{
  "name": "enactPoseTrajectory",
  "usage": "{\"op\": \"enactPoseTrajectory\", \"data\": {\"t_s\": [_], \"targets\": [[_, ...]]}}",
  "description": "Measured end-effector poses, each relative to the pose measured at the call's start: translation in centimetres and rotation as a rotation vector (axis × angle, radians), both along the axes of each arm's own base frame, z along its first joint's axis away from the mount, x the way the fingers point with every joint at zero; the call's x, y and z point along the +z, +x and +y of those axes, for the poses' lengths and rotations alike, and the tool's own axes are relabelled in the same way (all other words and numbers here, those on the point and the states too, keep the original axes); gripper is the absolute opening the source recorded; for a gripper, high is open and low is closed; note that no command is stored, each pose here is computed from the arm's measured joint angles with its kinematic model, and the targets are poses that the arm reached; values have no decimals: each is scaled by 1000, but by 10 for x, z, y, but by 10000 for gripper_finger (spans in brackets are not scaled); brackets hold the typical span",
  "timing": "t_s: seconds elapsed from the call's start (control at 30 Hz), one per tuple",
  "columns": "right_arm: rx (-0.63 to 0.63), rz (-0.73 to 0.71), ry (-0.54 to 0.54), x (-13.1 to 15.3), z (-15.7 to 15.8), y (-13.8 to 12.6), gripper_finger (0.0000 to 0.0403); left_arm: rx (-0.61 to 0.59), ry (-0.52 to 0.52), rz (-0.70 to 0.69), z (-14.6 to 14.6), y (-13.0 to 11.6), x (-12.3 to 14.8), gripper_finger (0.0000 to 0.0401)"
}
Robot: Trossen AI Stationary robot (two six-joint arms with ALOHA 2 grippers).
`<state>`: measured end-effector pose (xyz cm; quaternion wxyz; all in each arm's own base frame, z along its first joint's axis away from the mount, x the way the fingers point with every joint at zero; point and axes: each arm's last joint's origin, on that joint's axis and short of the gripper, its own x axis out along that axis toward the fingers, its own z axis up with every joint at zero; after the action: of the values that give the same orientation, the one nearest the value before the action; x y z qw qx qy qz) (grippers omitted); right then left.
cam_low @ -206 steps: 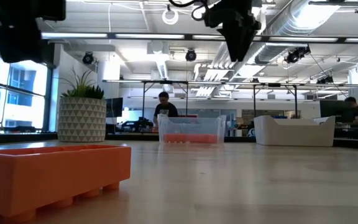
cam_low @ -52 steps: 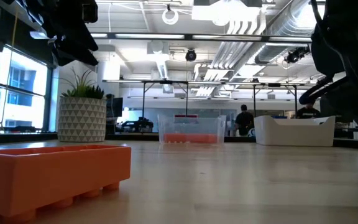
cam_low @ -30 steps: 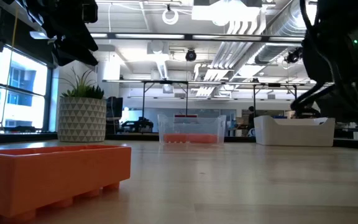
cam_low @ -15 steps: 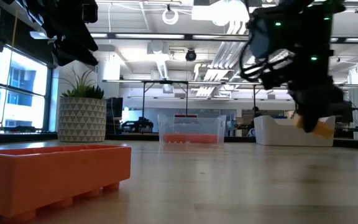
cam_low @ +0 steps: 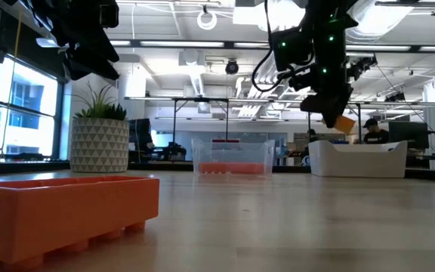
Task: Sort & place blocks by color
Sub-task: Put the yellow game piece into the top white bin
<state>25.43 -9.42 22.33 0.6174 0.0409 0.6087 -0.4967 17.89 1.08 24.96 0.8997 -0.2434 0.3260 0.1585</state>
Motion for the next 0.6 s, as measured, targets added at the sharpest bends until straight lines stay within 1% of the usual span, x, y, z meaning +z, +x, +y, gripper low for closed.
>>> {"op": "enactPoseTrajectory", "data": {"t_s": [0.13, 0.23, 0.33, 0.47, 0.53, 0.6], "targets": [[-86, 14, 12, 3, -32, -12, 105, 0, 0, 0, 0, 0, 0, 179], [-163, 0, 71, 2, -52, -24, 105, 0, 0, 0, 0, 0, 0, 179], [-244, -35, 130, 1, -67, -34, 105, 0, 0, 1, 0, 0, 0, 179], [-300, -52, 154, 1, -78, -43, 107, -1, 0, 1, 0, 0, 0, 179], [-313, -53, 153, 1, -81, -45, 138, -10, 9, 2, 0, 0, 0, 179], [-323, -57, 152, 1, -82, -46, 186, -22, 21, 5, 0, 0, 0, 179]]}}
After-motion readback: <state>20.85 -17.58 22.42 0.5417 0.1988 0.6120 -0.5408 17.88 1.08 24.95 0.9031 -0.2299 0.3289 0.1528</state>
